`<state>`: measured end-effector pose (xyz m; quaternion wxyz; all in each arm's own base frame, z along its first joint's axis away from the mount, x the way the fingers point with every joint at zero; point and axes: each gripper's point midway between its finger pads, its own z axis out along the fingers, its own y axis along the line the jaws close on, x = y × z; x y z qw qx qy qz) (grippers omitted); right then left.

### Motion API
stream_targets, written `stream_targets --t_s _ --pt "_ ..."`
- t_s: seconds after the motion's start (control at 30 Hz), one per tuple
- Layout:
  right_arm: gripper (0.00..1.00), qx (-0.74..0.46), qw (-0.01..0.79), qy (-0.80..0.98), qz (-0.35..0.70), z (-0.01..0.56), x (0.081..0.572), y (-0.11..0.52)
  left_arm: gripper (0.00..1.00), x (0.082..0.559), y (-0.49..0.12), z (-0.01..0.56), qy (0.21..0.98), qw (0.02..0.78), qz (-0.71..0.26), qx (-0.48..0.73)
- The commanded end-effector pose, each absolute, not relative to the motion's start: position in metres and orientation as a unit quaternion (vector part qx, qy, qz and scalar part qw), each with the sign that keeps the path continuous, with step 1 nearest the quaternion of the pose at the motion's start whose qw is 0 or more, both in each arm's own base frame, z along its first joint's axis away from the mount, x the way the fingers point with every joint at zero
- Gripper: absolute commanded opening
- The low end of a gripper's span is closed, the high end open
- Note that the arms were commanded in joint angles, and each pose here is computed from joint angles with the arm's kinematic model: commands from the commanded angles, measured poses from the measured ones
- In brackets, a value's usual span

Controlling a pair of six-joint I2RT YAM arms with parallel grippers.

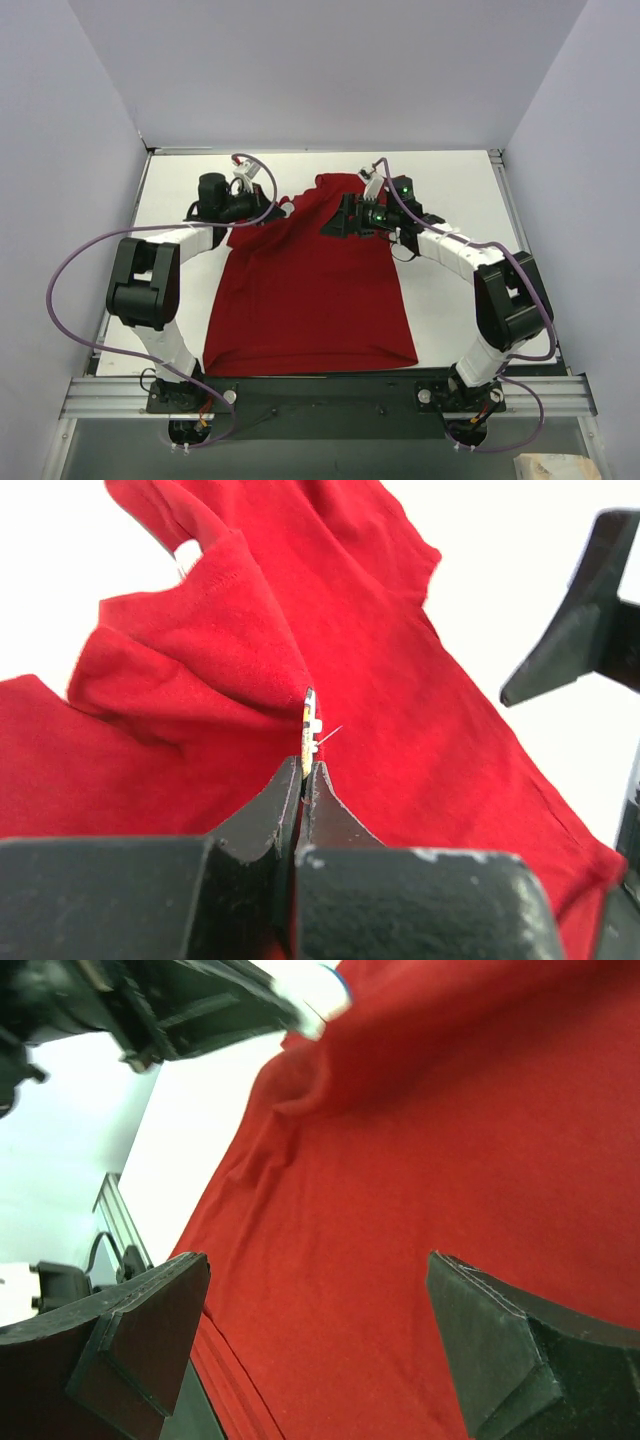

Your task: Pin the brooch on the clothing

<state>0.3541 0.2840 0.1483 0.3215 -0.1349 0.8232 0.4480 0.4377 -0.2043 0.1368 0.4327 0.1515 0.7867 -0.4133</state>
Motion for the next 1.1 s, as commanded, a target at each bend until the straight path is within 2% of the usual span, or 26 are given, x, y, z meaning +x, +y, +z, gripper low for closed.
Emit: stream_targets --t_s 0.0,0.27,0.5,1.07 --pt "0.96 -0.215 0.393 0.757 0.476 0.207 0.356 0.304 0.00 0.414 -0.217 0.159 0.743 0.435 -0.467 0.200" --pt "0.95 -0.248 0.452 0.710 0.479 0.236 0.355 0.307 0.00 0.376 -0.225 0.175 0.717 0.427 -0.497 0.236" --pt "0.95 -0.266 0.447 0.701 0.487 0.230 0.352 0.319 0.00 0.349 -0.239 0.182 0.699 0.409 -0.522 0.268" --pt "0.94 -0.285 0.414 0.690 0.521 0.215 0.336 0.345 0.00 0.333 -0.252 0.196 0.682 0.402 -0.535 0.294"
